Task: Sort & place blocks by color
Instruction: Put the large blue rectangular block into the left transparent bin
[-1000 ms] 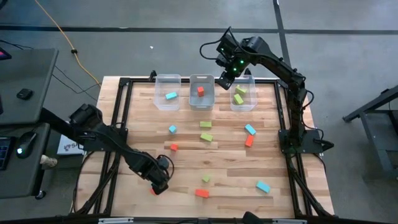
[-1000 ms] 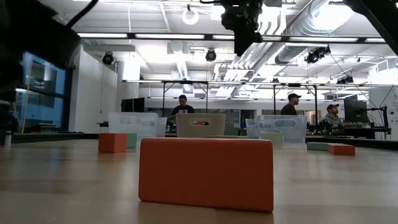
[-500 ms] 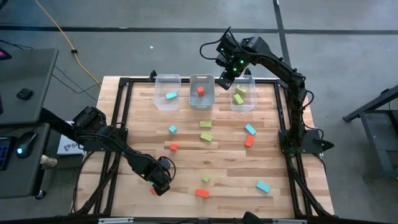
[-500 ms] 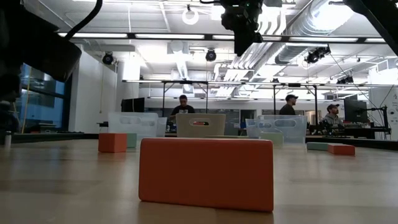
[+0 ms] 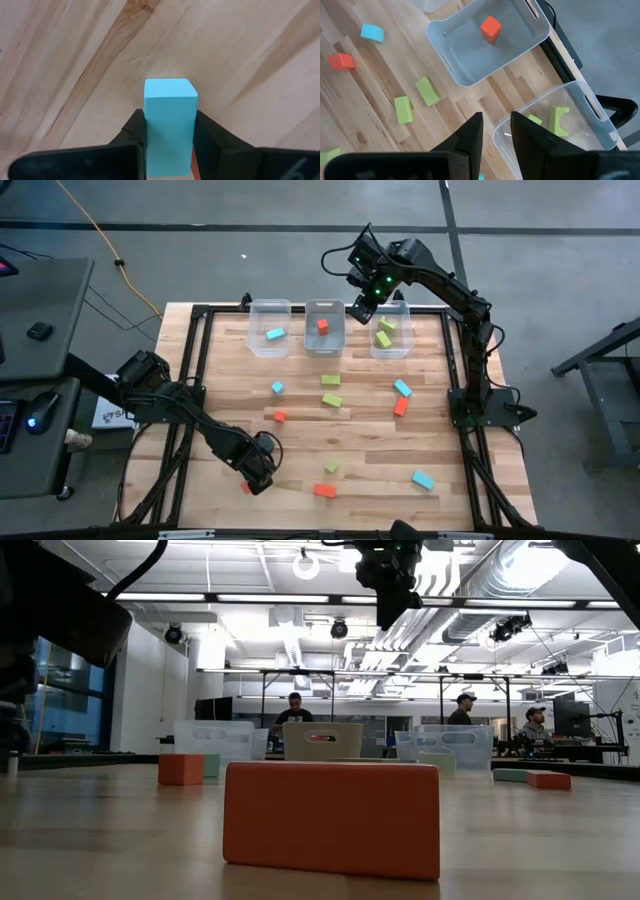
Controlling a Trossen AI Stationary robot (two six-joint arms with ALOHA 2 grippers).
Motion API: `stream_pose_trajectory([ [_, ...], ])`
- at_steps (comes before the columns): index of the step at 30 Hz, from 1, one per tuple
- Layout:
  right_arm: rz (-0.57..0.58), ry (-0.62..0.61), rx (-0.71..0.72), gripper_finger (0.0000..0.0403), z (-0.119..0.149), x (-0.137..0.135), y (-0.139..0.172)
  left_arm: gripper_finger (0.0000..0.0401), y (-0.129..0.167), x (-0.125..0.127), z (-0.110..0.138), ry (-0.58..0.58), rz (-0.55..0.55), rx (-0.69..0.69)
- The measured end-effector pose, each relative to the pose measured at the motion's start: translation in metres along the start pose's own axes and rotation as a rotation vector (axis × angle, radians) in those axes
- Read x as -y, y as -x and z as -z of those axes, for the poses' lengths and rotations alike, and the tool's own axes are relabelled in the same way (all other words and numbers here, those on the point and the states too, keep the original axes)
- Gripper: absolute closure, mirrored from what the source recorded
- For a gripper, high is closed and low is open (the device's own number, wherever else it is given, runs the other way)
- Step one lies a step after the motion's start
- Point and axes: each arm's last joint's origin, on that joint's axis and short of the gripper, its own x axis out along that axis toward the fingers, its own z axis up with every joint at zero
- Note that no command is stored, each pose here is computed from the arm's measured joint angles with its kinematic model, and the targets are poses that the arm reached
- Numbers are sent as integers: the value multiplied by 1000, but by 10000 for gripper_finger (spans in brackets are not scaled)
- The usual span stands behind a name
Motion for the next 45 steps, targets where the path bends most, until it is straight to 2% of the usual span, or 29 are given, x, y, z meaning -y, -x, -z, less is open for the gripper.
stream_pose_trajectory([
  [4,0,1,0,311,0,0,0,328,11,0,-6,-22,16,8],
  [10,0,20,0,311,0,0,0,327,33,-6,-28,-42,45,76],
  [20,0,67,0,311,0,0,0,326,63,-42,-81,-28,86,196],
  [27,3,112,-1,311,0,1,0,326,86,-80,-118,10,91,300],
  [32,45,168,-3,311,0,2,0,325,106,-115,-140,63,95,385],
  [41,64,197,0,311,-1,4,0,325,138,-174,-169,180,98,593],
  [45,62,199,1,311,-1,4,0,325,148,-197,-178,220,61,688],
])
